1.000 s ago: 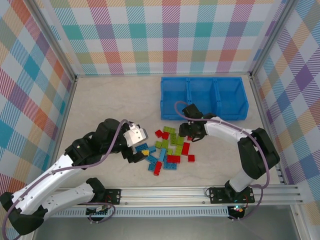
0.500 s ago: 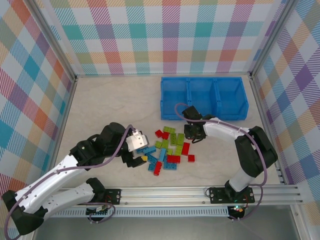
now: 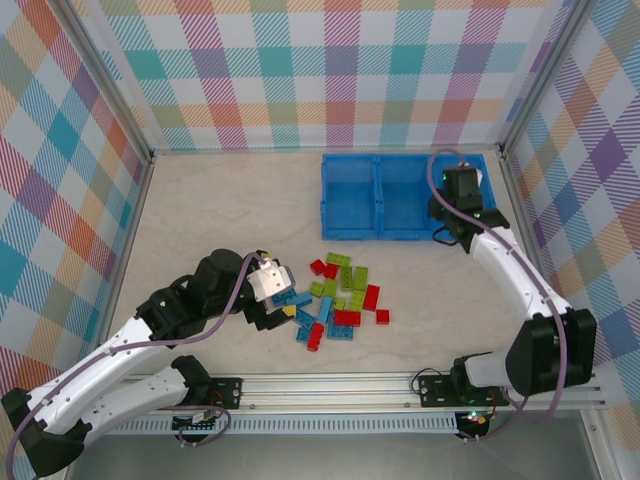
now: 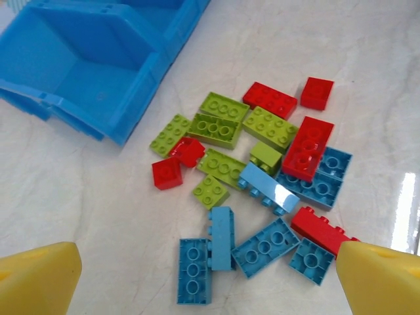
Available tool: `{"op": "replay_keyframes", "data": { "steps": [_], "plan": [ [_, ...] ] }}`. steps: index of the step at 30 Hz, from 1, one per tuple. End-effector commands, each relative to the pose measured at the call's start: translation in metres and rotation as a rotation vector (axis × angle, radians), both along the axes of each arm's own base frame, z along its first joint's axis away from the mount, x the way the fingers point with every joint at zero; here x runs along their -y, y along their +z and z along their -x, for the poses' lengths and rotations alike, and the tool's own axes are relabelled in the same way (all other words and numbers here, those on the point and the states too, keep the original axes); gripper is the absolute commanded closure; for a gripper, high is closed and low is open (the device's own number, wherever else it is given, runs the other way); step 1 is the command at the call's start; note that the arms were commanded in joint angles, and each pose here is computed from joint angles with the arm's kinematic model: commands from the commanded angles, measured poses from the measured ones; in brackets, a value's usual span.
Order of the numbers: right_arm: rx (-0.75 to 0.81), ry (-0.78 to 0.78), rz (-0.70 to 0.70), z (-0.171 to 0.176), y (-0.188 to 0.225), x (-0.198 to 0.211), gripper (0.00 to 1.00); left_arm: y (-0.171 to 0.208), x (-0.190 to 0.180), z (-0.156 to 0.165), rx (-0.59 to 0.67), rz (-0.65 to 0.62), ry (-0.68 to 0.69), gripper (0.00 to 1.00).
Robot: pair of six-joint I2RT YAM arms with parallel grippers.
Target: Sort the legos into containers by color
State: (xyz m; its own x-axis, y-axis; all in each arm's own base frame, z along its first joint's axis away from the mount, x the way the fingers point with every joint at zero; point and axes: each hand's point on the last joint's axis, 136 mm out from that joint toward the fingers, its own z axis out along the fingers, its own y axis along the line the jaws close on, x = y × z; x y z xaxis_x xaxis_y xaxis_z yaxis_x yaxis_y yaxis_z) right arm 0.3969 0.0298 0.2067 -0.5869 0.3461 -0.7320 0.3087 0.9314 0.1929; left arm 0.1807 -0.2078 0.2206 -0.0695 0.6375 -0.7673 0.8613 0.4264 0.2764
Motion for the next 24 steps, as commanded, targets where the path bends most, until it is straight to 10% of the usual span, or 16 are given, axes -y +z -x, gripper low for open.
{"op": "replay_keyframes", "data": {
  "steps": [1,9,18,24],
  "plan": [
    [-0.013,-0.04,0.009,-0.026,-0.014,0.018,0.8,0.007,-0.007,-0.009,0.039,0.029,0.082,0.0],
    [-0.114,-0.109,-0.107,-0.056,-0.068,0.051,0.68,0.011,-0.017,-0.02,0.053,0.057,0.186,0.0],
    [-0.038,-0.118,-0.136,-0.036,-0.033,0.055,0.52,0.021,-0.016,-0.047,-0.056,0.136,0.394,0.0],
    [0.056,0.224,-0.364,0.005,0.023,-0.033,0.43,-0.003,-0.013,-0.081,-0.333,0.291,0.733,0.0]
  ]
}}
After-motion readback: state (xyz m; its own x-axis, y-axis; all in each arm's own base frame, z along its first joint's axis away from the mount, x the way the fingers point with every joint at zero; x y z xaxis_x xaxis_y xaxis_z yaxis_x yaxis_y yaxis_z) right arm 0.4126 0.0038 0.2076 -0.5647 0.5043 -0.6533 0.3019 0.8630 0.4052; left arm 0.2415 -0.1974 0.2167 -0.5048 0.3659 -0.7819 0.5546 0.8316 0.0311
